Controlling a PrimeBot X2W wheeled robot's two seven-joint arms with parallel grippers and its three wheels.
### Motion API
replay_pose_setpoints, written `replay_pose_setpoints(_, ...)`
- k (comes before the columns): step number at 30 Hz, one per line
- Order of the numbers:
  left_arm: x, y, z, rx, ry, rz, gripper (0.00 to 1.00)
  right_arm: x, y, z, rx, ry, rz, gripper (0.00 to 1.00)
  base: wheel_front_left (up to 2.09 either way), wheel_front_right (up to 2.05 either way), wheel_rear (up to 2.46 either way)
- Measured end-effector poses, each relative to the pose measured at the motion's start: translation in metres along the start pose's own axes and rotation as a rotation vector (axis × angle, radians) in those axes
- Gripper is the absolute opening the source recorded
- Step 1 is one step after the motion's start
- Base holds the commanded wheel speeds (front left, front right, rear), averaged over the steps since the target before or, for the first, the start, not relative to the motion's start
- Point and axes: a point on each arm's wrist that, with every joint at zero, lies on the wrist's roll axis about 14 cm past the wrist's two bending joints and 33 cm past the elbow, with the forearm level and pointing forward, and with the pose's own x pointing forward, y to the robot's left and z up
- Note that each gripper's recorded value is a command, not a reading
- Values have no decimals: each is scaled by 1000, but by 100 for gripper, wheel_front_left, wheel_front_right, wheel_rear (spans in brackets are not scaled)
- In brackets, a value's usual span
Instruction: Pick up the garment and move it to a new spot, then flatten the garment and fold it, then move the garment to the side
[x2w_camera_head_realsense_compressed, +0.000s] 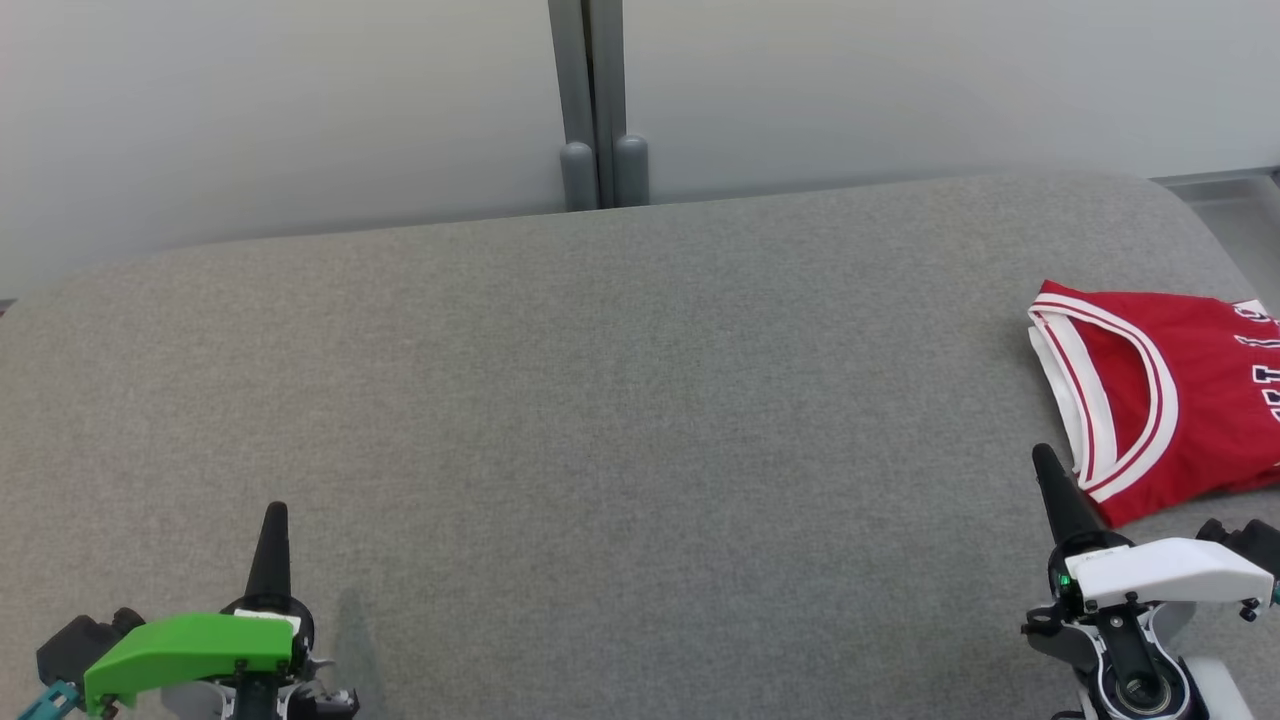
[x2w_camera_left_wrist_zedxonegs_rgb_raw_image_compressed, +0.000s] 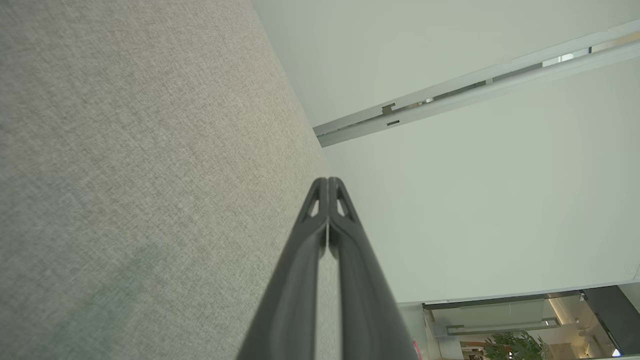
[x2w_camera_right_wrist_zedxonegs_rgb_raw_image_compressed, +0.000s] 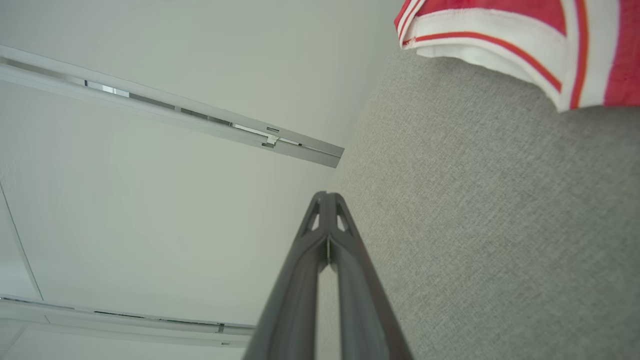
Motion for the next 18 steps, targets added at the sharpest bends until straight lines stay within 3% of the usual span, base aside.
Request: replay_pose_setpoints(18,5,-11,2,-153,10,-36,0,-2,3,4,148,1,17,0,0,0,0)
